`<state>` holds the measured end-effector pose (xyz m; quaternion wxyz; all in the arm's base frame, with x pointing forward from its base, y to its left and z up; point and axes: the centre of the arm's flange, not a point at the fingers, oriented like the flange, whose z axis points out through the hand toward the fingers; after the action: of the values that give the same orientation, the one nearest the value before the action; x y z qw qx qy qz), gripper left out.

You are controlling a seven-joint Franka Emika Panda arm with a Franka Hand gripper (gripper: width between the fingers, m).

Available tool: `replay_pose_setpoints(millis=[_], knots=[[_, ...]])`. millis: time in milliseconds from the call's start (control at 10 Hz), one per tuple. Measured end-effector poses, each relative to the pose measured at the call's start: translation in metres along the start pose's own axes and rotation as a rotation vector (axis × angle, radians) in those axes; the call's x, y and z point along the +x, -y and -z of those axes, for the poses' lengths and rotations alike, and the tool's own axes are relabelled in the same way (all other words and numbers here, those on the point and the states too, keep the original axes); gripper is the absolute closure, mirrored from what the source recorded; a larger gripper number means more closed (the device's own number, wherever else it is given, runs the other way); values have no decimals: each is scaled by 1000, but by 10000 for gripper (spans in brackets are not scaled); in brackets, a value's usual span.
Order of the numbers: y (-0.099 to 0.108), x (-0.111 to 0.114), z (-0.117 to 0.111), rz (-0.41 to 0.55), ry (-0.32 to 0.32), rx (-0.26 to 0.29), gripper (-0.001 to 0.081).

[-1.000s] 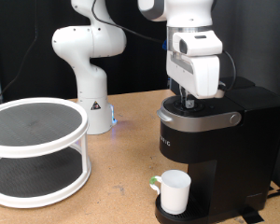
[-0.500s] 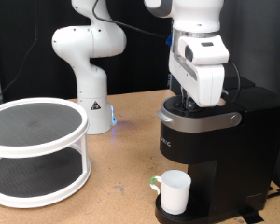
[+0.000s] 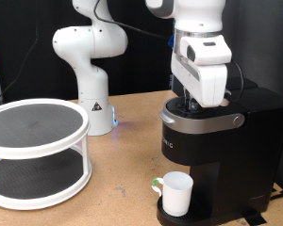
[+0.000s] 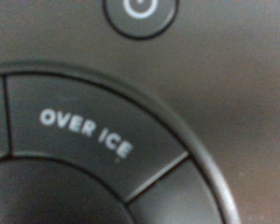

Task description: Make a cup of coffee with the keurig machine

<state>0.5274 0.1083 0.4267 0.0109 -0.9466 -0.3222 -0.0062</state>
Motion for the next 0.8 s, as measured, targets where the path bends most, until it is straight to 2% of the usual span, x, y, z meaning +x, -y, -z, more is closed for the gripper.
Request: replay_pose_setpoints(millis=[200,300,500,800], knots=[[4,0,1,-9,-101,10,804],[7,-3,1,-1,-129,31,804],[14,-8,4,12,-153,64,804],[19,-17,24,8,-185,73,804]])
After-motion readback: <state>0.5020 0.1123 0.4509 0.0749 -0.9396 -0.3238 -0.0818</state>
